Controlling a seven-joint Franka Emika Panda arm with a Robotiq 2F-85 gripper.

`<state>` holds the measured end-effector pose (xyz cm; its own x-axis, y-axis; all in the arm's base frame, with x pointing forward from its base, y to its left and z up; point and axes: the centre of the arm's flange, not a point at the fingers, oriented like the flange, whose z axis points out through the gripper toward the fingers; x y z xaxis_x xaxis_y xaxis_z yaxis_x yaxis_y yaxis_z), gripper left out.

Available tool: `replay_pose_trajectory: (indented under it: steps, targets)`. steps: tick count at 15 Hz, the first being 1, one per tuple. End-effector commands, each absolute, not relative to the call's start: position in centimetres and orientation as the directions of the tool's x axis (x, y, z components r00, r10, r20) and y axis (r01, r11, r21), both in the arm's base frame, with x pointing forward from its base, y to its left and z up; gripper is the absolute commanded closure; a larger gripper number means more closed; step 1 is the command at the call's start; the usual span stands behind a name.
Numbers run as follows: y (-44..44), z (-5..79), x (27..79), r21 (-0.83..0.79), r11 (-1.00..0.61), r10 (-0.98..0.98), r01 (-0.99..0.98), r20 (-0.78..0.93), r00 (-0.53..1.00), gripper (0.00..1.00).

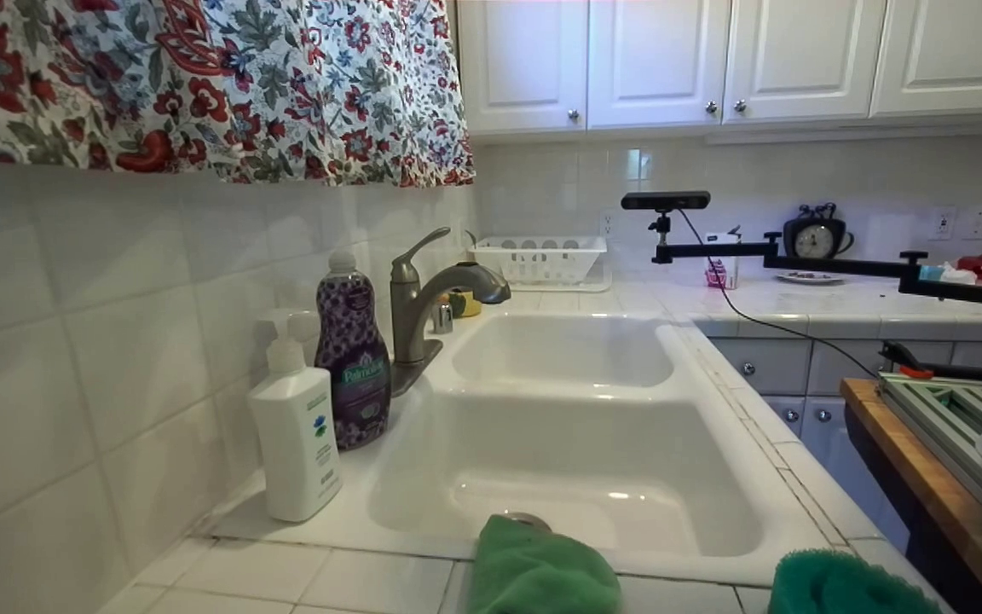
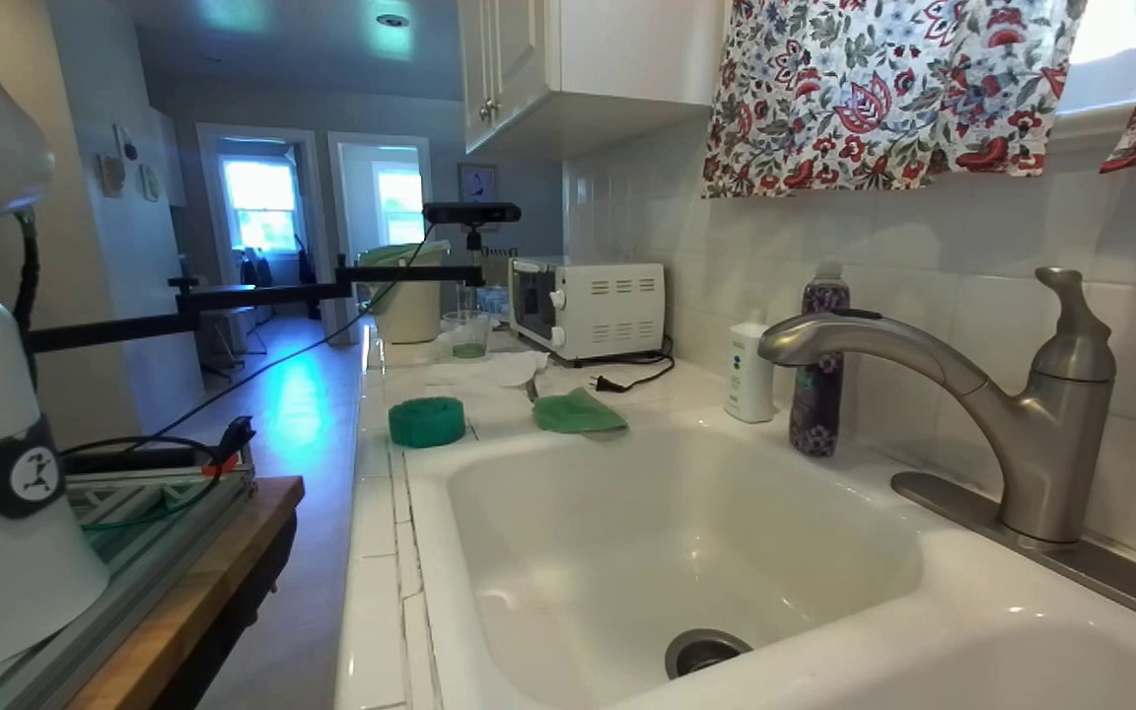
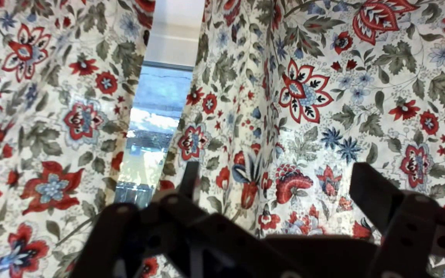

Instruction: Slightly open the left curtain

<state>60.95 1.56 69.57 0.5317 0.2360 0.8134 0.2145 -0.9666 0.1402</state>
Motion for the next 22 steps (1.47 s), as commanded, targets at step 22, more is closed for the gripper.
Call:
replay_pose_trajectory:
  steps: [22]
  targets:
    - [1.2,73.0,68.4,0.227,-0.956,0.268,0.185,0.933,0.242,0.12]
